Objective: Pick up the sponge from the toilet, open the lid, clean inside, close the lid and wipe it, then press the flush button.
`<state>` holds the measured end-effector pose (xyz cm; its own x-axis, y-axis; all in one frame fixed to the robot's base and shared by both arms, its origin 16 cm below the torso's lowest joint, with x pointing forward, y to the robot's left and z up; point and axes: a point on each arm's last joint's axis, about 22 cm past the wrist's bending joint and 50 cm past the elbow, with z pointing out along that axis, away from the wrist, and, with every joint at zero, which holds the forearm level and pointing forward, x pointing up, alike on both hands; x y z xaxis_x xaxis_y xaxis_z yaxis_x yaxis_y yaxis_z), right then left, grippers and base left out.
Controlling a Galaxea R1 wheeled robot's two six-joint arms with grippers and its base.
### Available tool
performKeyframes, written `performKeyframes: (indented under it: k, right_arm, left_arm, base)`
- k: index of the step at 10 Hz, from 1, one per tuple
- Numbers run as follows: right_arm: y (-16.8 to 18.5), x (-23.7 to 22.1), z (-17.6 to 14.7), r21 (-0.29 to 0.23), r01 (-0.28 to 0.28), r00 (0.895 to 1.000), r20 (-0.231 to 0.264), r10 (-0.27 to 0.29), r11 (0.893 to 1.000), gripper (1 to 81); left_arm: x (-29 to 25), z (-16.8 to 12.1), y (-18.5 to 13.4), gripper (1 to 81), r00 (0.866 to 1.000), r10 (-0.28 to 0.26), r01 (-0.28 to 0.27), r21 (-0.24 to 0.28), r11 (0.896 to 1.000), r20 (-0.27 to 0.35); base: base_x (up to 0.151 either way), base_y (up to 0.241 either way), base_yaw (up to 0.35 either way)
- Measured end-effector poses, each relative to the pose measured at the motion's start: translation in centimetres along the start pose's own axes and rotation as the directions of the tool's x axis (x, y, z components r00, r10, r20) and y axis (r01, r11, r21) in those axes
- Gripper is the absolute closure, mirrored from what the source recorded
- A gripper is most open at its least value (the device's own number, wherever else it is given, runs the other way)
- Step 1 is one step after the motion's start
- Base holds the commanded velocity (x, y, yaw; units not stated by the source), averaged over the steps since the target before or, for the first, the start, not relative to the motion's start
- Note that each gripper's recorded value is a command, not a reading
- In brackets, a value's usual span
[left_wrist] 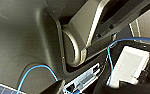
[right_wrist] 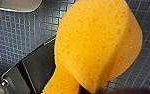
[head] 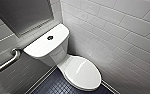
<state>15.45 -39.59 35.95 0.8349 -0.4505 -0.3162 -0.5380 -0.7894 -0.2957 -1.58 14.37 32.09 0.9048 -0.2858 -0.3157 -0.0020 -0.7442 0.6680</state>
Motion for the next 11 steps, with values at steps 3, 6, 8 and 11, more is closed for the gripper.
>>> performKeyframes:
  k: [3,6,8,11]
  right_arm:
    - [0.6,-8.8,0.6,0.022,-0.028,1.0,-0.008,0.028,0.999,81.1]
    - [0.2,-14.8,-0.1,0.06,-0.009,0.999,-0.044,0.012,0.998,81.1]
    - [0.0,-20.6,-0.2,0.082,-0.011,0.999,-0.043,0.015,0.997,81.1]
    - [0.7,-25.6,0.5,0.077,0.003,0.999,-0.051,0.001,0.997,81.1]
  left_arm:
    - [0.6,-2.3,0.8,1.0,0.998,0.06,-0.059,0.028,0.998,-0.037]
    - [0.6,-4.3,1.9,1.0,0.992,0.114,-0.111,0.053,0.992,-0.054]
    - [0.7,-5.1,3.3,1.0,0.986,0.152,-0.148,0.059,0.987,-0.063]
    - [-1.1,-5.6,4.0,1.0,0.986,0.157,-0.153,0.07,0.986,-0.054]
  base:
    - [0.0,0.0,0.0]
    - [0.0,0.0,0.0]
    - [0.0,0.0,0.0]
    - [0.0,0.0,0.0]
